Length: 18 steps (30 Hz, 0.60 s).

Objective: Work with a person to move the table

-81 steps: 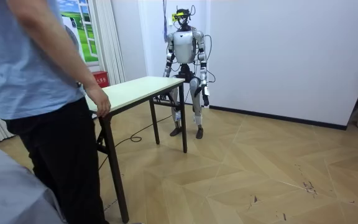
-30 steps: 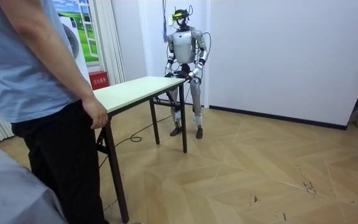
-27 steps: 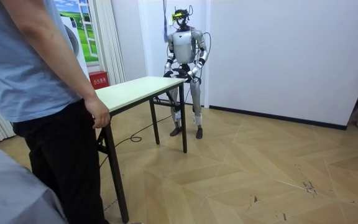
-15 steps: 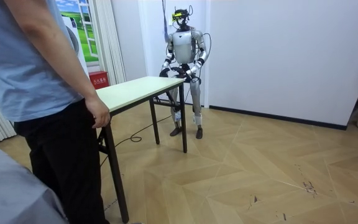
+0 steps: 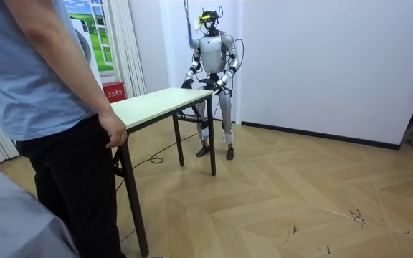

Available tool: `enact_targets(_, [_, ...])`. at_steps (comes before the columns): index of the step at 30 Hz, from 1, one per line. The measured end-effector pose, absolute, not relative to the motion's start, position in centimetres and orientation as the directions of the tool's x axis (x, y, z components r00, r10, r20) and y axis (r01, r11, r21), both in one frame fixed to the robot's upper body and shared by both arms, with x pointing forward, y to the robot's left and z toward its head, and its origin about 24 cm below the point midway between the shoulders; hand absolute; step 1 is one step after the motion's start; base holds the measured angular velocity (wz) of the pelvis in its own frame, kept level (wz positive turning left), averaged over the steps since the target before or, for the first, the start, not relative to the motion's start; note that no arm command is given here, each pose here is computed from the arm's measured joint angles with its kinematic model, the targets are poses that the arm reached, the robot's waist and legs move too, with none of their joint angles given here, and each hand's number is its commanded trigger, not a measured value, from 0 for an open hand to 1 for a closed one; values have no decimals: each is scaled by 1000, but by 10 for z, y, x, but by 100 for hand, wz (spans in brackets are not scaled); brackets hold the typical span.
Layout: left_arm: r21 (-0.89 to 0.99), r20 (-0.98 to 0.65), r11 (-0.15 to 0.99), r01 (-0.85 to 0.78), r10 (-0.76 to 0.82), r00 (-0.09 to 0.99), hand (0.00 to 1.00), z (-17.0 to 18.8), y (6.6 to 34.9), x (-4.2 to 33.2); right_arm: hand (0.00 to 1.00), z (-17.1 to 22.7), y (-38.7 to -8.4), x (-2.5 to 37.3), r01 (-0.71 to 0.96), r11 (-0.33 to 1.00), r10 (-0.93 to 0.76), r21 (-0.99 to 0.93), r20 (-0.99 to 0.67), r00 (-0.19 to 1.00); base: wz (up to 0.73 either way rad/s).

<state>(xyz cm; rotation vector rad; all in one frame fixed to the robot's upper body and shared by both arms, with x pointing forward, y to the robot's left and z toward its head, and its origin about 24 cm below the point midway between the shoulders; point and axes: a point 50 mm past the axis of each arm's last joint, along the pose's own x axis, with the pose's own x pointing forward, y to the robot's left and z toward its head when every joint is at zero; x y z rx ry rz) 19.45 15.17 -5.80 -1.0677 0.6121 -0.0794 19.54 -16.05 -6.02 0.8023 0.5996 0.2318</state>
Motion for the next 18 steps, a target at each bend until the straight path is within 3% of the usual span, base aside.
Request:
enact_targets(5, [-846,-443,467,-258,-345,828,0,-56,153,198,0,-58,-169,199,95,657,365,748,-425,828,0])
enact_targets(13, [-880,-455,304,-365,-324,829,0,-50,149,208,0,-54,-175,204,289,415,269,863,-419,867,-8])
enact_targets(18, [-875,-476,266,-406,-310,823,0,-47,150,211,0,-52,-177,208,349,327,215,878,-429,877,-6])
